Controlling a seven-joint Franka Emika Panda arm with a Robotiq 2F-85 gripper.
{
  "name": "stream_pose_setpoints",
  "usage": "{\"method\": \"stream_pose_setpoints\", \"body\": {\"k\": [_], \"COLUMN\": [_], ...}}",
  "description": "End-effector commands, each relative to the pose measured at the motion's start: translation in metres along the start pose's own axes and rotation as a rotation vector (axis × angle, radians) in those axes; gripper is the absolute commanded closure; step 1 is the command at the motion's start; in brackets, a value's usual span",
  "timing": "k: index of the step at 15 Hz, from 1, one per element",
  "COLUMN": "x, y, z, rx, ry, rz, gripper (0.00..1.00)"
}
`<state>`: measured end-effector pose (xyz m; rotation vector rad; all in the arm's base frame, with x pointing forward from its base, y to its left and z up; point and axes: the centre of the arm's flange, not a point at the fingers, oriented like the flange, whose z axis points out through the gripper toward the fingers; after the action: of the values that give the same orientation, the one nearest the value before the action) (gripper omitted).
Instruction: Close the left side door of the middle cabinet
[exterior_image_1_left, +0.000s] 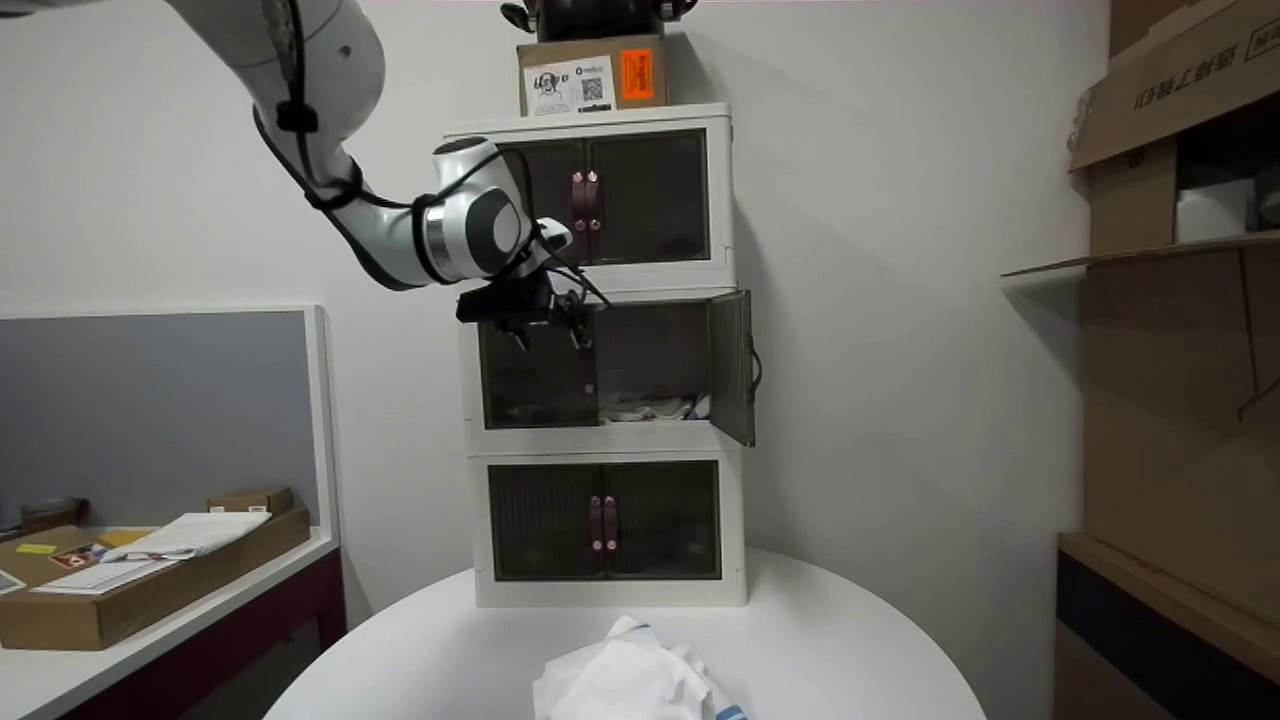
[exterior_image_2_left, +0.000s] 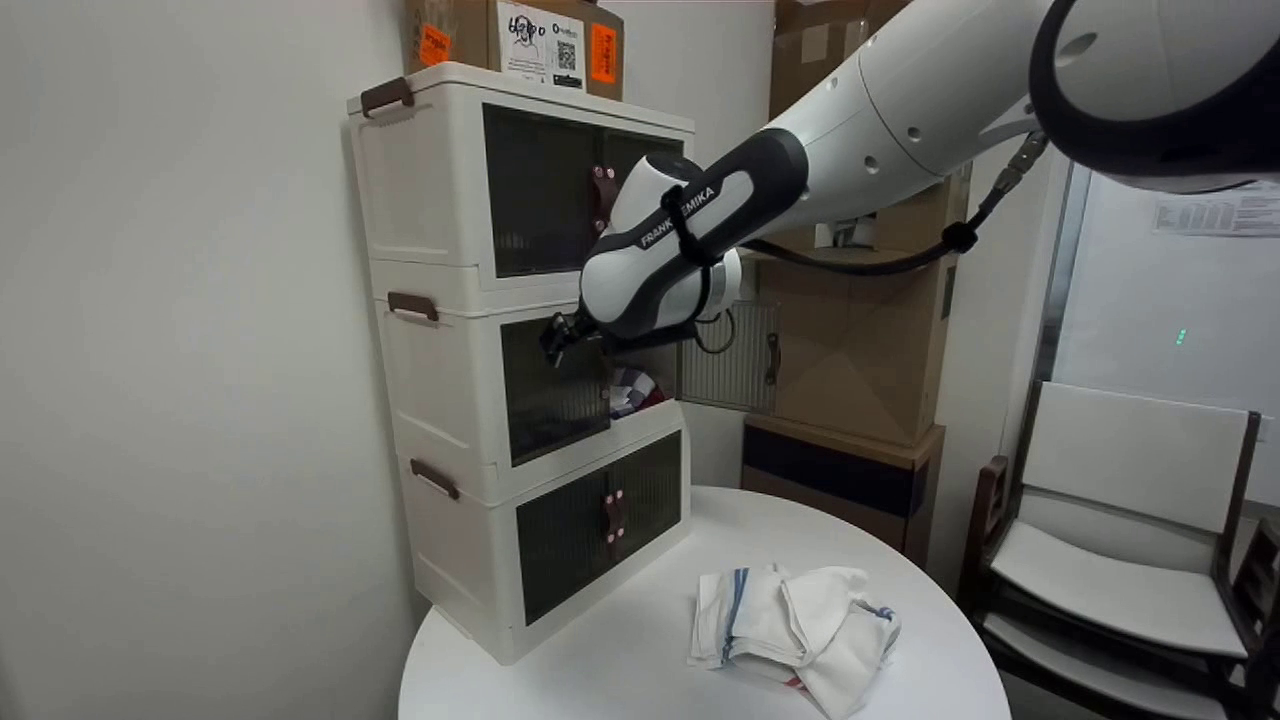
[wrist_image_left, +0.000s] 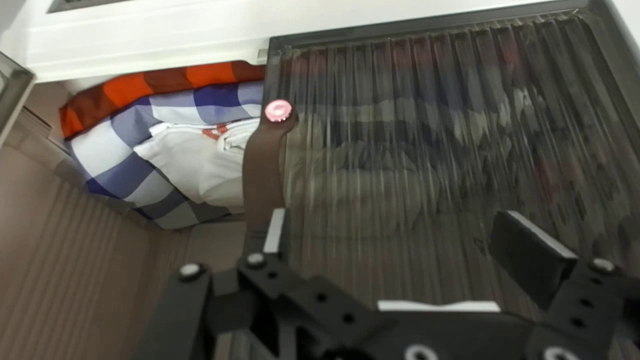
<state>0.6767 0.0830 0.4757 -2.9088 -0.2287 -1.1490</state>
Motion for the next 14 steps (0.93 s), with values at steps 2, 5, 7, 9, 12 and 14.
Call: {"method": "stream_pose_setpoints", "body": {"k": [2, 5, 7, 9, 12, 14], "x": [0.018, 0.013, 0.002, -0.014, -0.059, -0.087], "y": [0.004, 0.003, 0.007, 0.017, 0.032, 0.034], "z": [0.012, 0.0, -0.017, -0.042, -0.085, -0.104], "rx": [0.015, 0.019, 0.0, -0.01, -0.032, -0.04], "ry": [0.014, -0.003, -0.046, -0.098, -0.177, -0.218], "rz": [-0.026, -0.041, -0.06, -0.064, -0.057, -0.041], "gripper": [0.0, 0.0, 0.0, 0.0, 0.0, 0.0]}}
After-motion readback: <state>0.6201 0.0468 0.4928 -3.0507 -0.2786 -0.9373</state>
